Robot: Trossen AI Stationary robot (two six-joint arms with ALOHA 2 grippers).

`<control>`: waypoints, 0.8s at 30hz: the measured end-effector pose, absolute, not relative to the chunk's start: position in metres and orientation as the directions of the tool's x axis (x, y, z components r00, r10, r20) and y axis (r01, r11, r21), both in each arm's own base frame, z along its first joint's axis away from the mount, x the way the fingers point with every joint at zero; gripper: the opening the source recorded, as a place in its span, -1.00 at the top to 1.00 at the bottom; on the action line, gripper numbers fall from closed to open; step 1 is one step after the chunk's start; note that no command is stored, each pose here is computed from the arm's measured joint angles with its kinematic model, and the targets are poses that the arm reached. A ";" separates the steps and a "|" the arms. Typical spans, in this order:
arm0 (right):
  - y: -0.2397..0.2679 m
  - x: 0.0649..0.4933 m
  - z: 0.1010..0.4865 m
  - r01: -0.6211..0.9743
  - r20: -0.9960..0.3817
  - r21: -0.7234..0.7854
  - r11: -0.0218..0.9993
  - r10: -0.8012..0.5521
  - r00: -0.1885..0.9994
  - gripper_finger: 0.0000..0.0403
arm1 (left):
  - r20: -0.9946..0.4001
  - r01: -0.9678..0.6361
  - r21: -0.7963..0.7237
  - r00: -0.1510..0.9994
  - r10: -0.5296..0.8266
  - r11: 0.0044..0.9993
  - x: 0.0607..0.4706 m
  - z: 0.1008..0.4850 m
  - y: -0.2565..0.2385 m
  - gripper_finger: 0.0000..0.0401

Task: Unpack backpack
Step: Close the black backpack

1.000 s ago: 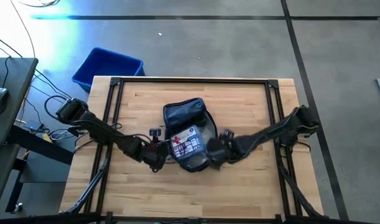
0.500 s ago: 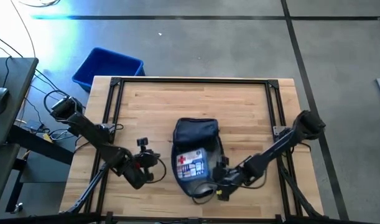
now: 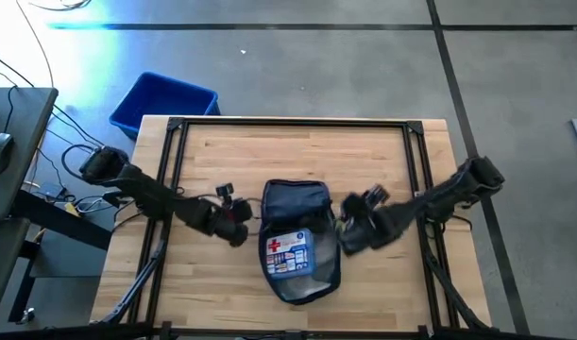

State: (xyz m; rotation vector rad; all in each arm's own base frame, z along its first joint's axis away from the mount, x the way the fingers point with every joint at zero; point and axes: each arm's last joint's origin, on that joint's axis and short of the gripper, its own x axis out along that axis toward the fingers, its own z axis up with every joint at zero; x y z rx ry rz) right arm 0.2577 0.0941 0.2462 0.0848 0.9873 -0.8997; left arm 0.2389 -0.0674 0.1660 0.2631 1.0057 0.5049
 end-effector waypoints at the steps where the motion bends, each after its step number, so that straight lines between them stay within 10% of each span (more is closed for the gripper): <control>1: 0.083 0.258 0.242 0.697 -0.761 -0.340 0.631 -0.620 0.190 -0.08 | -0.746 -0.285 0.418 0.434 0.505 0.863 0.239 0.161 -0.062 1.00; 9: -0.001 0.270 0.179 0.733 -0.851 -0.273 0.623 -0.512 0.118 0.90 | -0.735 -0.167 0.134 0.645 0.211 0.977 0.255 0.139 -0.027 1.00; 17: -0.032 0.283 0.152 0.637 -0.728 0.208 0.742 -0.318 0.608 0.96 | -0.635 -0.202 0.084 0.744 0.209 0.976 0.264 0.144 0.012 1.00; 24: -0.038 0.293 0.160 0.480 -0.543 0.338 0.810 -0.248 0.802 1.00 | -0.600 -0.232 0.156 0.750 0.278 0.960 0.264 0.148 0.034 1.00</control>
